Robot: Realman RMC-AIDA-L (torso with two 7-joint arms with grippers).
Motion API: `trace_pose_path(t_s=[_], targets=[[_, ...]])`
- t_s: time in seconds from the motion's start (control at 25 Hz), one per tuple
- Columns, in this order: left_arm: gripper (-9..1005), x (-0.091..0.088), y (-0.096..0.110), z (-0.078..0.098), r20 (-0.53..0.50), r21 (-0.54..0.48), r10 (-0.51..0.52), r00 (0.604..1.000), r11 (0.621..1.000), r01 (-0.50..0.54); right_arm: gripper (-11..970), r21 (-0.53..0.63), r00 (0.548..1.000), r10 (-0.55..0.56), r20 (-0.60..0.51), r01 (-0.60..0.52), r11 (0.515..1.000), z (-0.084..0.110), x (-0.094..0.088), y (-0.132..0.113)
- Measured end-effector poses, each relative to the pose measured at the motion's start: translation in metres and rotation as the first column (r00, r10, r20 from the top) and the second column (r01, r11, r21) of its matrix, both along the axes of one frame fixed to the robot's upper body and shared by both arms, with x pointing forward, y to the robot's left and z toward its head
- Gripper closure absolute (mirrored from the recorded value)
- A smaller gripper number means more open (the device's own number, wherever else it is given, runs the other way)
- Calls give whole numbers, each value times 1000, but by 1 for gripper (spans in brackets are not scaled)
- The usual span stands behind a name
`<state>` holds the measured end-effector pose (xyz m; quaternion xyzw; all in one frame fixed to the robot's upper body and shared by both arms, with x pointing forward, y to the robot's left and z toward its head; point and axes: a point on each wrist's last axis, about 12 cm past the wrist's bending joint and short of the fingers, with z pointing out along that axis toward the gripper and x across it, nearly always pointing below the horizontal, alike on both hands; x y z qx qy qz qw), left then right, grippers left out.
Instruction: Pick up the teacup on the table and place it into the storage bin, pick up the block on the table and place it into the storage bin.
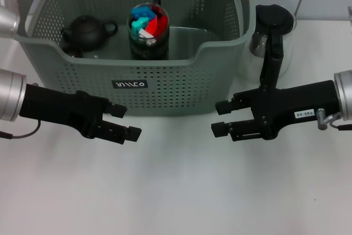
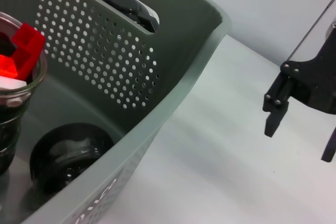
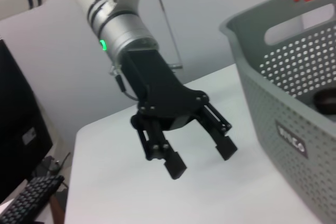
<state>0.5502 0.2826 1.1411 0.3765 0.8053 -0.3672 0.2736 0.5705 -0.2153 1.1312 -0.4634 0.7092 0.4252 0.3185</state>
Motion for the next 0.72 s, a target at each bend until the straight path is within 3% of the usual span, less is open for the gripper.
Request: trace_pose_path(t_s=[0.72], targets=[[157,-3,19,8,10,11,-9,1000,1000,9,340,-59,998,61,16,-60,996,-16,-6,12]])
